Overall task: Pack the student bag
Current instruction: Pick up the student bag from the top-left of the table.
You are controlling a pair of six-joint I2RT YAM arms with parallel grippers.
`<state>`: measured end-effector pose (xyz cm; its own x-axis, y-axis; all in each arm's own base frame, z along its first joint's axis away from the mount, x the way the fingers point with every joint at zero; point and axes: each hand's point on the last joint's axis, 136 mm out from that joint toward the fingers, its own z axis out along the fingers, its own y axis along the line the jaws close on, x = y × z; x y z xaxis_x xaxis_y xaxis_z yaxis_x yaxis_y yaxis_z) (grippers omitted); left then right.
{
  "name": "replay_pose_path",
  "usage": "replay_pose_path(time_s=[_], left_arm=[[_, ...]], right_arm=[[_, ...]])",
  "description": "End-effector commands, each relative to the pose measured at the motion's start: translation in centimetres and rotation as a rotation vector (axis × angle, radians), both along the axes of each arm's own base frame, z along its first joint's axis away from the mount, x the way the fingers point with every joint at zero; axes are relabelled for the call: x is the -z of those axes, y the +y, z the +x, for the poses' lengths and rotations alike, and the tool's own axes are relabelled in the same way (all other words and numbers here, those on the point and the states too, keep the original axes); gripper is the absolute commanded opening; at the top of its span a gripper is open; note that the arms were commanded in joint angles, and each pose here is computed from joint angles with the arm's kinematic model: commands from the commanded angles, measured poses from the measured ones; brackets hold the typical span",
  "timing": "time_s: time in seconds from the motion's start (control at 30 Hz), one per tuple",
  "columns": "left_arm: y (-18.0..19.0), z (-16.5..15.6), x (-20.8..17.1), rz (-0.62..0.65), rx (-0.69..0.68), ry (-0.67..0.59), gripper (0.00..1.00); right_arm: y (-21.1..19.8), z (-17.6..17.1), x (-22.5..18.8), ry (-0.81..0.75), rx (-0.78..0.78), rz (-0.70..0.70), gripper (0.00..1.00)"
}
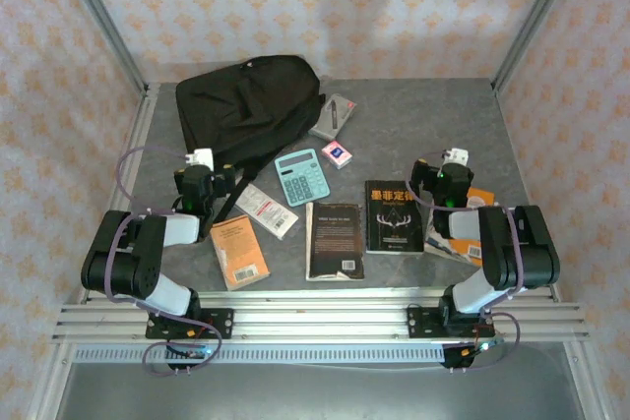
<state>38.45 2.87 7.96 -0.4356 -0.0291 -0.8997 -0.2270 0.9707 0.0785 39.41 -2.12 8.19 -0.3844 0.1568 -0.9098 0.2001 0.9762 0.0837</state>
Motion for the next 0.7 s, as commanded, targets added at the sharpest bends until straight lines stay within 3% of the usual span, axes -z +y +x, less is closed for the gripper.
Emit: replay_pose_path(time_s=[0.0, 0.67], left_arm=[[0.25, 0.60, -1.56, 0.003, -0.026, -0.056, 1.00], [0.23, 0.62, -1.57, 0.003, -0.024, -0.055, 1.00]], right_arm=[[-0.17, 0.06, -0.77, -0.020, 0.010, -0.011, 0.99], [-0.19, 0.05, -0.73, -0.018, 0.010, -0.013, 0.99]])
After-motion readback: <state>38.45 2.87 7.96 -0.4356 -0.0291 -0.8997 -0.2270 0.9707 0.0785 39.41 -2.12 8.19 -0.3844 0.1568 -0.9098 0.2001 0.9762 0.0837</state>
